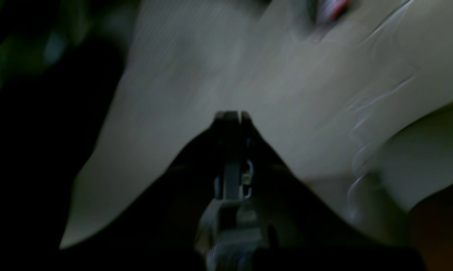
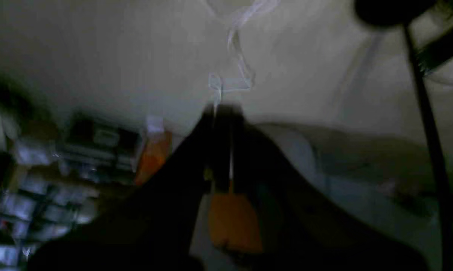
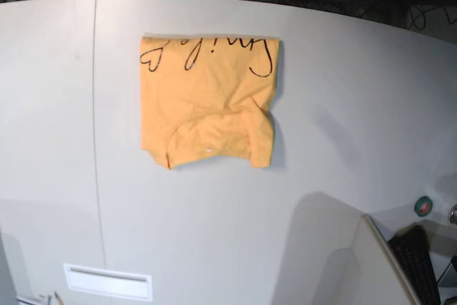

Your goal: Layout the t-shirt on the table in an organized manner, then fold the t-shirt properly

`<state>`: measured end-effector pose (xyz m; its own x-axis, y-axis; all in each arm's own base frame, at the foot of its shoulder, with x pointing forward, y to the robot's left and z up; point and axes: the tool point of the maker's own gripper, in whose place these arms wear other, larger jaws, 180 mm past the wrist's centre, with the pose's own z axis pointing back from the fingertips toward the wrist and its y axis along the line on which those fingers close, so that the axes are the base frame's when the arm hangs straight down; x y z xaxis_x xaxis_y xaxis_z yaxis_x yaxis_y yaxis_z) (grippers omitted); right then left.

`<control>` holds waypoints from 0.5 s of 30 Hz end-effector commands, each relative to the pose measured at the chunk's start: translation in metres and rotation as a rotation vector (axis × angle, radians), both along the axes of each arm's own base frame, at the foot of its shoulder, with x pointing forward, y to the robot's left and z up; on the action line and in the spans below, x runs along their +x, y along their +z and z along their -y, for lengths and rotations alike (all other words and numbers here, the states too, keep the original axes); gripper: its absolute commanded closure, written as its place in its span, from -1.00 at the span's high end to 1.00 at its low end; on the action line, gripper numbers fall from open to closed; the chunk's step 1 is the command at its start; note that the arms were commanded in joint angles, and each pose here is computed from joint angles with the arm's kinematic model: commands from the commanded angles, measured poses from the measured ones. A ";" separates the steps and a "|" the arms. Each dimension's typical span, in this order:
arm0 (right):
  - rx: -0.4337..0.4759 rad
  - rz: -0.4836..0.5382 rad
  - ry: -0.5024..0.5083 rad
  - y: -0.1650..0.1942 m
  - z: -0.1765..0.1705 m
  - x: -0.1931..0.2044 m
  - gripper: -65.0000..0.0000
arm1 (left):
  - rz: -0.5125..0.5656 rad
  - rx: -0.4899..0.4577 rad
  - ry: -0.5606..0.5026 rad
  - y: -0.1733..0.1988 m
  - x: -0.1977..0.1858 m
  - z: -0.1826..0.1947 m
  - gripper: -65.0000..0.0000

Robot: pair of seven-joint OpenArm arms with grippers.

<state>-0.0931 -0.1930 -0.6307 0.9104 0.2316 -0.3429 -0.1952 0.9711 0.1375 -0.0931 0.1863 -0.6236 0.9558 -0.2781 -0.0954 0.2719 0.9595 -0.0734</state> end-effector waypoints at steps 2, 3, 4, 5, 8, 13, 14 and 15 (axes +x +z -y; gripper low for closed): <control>0.021 0.028 -0.056 -0.008 -0.011 -0.018 -1.00 | 0.031 -0.043 0.038 -0.011 -0.008 0.011 -1.00; 0.022 0.077 -0.079 -0.012 -0.010 -0.016 -1.00 | 0.061 -0.064 0.064 -0.017 -0.006 0.016 -1.00; 0.026 0.116 -0.098 -0.015 -0.012 -0.016 -1.00 | 0.086 -0.079 0.090 -0.021 -0.005 0.018 -1.00; 0.039 0.151 -0.116 -0.016 -0.020 -0.016 -1.00 | 0.110 -0.090 0.115 -0.023 -0.003 0.020 -1.00; 0.074 0.234 -0.153 -0.019 -0.042 -0.013 -1.00 | 0.211 -0.109 0.179 -0.024 0.018 0.019 -1.00; 0.092 0.244 -0.173 -0.020 -0.057 -0.011 -1.00 | 0.314 -0.133 0.156 -0.022 0.045 0.021 -1.00; 0.092 0.245 -0.175 -0.020 -0.057 -0.010 -1.00 | 0.327 -0.135 0.153 -0.022 0.048 0.022 -1.00; 0.093 0.247 -0.175 -0.020 -0.058 -0.009 -1.00 | 0.335 -0.137 0.151 -0.021 0.050 0.022 -1.00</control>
